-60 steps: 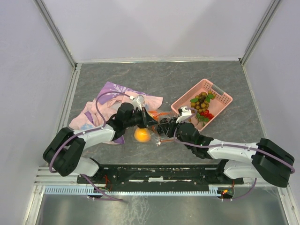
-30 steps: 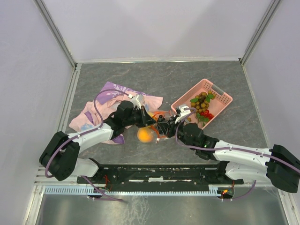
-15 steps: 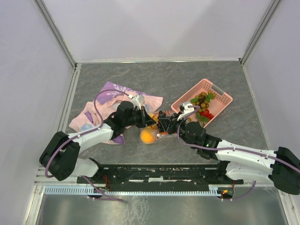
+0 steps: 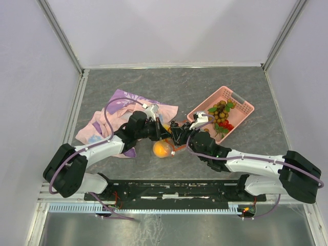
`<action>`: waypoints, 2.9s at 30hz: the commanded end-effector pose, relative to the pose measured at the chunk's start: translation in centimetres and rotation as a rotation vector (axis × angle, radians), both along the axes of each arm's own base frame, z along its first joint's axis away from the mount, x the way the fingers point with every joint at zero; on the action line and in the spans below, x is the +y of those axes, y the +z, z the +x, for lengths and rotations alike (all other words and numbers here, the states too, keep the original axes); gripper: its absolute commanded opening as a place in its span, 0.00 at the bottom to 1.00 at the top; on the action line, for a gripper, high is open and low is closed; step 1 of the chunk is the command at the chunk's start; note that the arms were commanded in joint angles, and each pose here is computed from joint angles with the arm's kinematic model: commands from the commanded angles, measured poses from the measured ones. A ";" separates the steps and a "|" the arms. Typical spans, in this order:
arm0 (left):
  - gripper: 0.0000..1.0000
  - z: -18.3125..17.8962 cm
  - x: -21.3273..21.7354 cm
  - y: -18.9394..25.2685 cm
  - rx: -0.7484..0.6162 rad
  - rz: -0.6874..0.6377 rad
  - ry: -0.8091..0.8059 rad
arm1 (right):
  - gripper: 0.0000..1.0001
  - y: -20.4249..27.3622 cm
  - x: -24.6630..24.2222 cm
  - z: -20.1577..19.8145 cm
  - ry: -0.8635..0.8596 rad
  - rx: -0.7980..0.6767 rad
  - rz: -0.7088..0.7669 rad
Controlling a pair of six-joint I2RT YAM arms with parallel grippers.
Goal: Open the zip-top bag and remove the fake food
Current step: Pick up the fake fruit from the zipper food storage bag, then place the fake fruit in the bin.
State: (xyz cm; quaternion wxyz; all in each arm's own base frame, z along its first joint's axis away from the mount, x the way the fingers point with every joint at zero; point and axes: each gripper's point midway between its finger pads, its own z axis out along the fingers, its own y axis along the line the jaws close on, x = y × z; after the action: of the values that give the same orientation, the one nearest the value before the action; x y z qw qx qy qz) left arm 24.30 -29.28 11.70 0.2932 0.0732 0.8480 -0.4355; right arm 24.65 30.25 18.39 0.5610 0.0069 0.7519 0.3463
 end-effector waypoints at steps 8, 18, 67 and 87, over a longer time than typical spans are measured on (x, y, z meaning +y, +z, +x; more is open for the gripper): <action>0.03 -0.2 -0.3 0.0 -0.047 0.012 -0.048 | 0.27 6.6 0.1 1.3 -0.069 -0.102 0.168; 0.03 -0.3 -0.4 0.2 -0.048 0.015 -0.055 | 0.27 5.8 0.4 1.8 -0.121 -0.038 0.272; 0.03 -0.2 0.3 -2.2 -0.018 0.077 -0.026 | 0.28 16.1 -5.4 -0.2 -0.154 -0.256 0.329; 0.03 -0.4 0.7 -2.5 -0.016 0.087 -0.022 | 0.28 17.8 -12.4 1.2 -0.373 -0.329 0.241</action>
State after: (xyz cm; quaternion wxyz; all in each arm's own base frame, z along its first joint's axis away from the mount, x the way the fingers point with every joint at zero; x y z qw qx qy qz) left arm 23.92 -29.17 9.99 0.2818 0.0800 0.8591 -0.4196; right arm 25.51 20.32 33.80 0.7053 0.1269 0.6121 0.3345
